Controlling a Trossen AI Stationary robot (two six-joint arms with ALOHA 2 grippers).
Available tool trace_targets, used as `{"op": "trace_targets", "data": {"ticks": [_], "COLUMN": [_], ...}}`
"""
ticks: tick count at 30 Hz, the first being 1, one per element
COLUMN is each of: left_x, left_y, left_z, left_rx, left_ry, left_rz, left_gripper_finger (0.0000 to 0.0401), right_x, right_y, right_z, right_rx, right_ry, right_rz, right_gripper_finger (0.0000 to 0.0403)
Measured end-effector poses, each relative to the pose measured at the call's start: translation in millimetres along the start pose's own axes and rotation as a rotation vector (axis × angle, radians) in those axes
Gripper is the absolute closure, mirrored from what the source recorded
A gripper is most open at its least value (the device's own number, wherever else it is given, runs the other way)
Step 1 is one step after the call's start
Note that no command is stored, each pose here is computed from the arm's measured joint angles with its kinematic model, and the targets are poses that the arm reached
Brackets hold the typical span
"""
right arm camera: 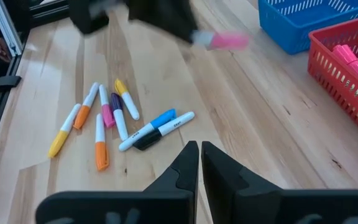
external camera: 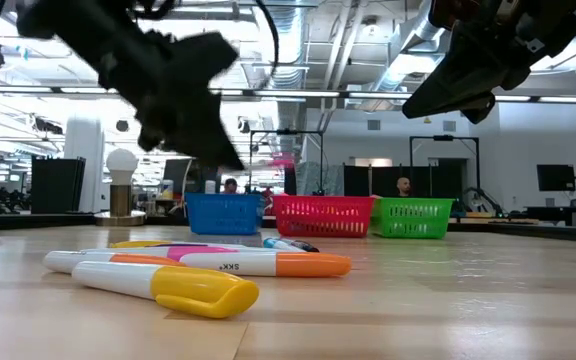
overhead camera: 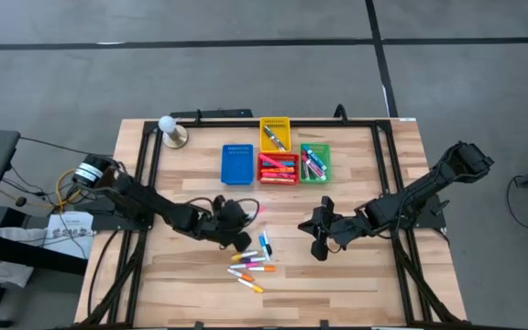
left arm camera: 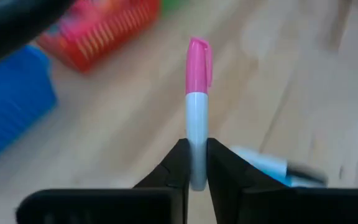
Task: Pick & Place Markers
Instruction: Put the top small pink highlighter pen into the blue bin
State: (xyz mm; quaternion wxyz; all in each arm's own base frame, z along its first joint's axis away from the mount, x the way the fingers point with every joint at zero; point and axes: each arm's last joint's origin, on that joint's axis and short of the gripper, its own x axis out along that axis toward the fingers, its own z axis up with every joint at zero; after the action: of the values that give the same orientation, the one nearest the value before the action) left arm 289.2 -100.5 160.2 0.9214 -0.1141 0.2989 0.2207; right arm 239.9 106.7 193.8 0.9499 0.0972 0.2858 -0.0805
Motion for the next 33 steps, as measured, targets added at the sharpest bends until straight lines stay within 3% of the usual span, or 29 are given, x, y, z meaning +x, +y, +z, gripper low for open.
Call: {"op": "trace_targets", "data": {"ticks": [9,17,26,29,33], "left_x": [-22.4,-8.7,15.4,19.7,21.8], "left_y": [32.2,88.3,147.4,155.9,156.6], "left_z": [49.0,64.2,54.8,54.3,55.0], "left_rx": [-0.170,-0.193,-0.311,-0.356,-0.326], "left_ry": [-0.233,-0.119,0.009,0.005,0.025], "left_rz": [0.169,0.360,0.414,0.371,0.292], "left_gripper_finger": [0.0364,0.0364,0.0360,0.0359,0.0352], "right_x": [0.0,3.9,13.0,14.8,17.2], "right_y": [-0.1,-10.3,-33.0,-38.9,-46.6], "right_z": [0.1,5.3,15.1,16.1,18.8], "right_rx": [-0.028,-0.017,0.074,0.086,0.103], "right_ry": [-0.002,-0.046,-0.061,-0.053,-0.054], "right_rz": [-0.002,-0.109,-0.202,-0.227,-0.254], "right_gripper_finger": [0.0392,0.0392,0.0392,0.0392,0.0392]}}
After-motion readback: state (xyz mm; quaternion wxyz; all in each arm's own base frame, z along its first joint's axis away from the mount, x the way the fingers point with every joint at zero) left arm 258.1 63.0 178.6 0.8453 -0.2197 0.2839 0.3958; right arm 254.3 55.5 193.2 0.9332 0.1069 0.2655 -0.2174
